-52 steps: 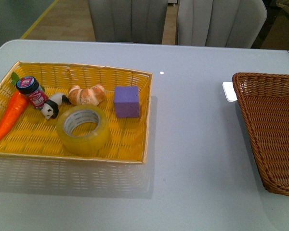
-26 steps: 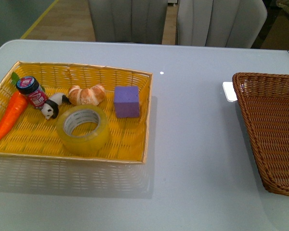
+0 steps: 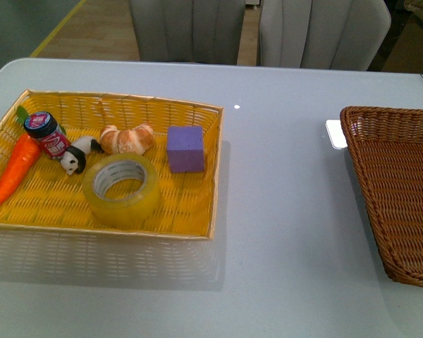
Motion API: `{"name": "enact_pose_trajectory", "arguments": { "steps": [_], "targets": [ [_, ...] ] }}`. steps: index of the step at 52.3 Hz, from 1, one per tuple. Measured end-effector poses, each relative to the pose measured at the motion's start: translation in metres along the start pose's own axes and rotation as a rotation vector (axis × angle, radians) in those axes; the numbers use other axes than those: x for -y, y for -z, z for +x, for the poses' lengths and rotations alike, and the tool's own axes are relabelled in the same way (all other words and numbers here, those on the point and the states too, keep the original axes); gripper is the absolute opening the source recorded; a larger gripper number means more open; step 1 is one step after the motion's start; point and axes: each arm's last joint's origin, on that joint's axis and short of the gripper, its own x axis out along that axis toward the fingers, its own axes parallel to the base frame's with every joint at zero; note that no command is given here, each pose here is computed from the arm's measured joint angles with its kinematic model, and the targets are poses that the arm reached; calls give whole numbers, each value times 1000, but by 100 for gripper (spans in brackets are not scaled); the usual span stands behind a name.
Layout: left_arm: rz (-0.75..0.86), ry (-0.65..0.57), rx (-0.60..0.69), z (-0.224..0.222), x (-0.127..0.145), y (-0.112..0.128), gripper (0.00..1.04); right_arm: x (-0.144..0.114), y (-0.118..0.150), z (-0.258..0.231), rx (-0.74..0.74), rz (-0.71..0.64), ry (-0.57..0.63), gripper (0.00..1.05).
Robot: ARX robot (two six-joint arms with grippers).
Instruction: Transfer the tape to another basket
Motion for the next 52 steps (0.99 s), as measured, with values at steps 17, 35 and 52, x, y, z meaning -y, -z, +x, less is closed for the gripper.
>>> {"name": "enact_pose_trajectory", "arguments": {
  "steps": [17, 35, 52],
  "targets": [
    [0, 0, 0, 0, 0, 0, 96, 34, -4, 42, -335, 154, 67, 96],
    [0, 0, 0, 0, 0, 0, 96, 127, 23, 184, -468, 27, 138, 96],
    [0, 0, 0, 0, 0, 0, 96, 181, 93, 255, -667, 23, 184, 96]
  ]
}}
